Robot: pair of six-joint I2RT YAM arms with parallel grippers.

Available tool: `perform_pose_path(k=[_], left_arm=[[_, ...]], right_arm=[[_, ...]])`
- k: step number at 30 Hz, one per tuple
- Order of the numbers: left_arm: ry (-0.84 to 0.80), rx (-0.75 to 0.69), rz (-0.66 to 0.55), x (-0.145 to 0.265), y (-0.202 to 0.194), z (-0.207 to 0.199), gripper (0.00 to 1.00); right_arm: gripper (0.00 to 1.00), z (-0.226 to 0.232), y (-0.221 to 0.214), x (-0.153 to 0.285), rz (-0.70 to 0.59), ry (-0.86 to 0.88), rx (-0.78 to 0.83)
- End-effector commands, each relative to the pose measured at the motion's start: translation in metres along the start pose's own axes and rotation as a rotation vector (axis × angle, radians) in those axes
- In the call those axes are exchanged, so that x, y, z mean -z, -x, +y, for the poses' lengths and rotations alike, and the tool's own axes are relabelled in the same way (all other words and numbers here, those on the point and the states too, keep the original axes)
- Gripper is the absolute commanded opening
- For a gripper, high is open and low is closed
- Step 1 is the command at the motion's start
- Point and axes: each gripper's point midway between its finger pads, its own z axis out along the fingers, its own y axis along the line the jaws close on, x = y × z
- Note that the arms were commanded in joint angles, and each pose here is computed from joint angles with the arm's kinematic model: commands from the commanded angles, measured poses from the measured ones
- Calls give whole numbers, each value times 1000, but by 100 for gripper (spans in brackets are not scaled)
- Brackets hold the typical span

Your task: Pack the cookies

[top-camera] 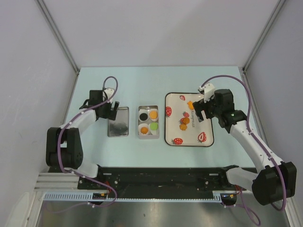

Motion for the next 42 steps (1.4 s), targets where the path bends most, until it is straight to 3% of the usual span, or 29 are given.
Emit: perform_pose_path(k=[1,10,33,42], left_arm=[[-3,-35,70,-5,-6,9,88],[-59,-25,148,-26,-21,5,64],[-184,16,256,-44,-48,-1,29],[-217,51,227,-41,-40,-7,6]], right_arm=[[96,-4,14,2,-21,-22,-16],[95,-1,8,-2,1,-2,-10],[95,0,5,2,-9,0,5],[95,1,6,2,-13,4,5]])
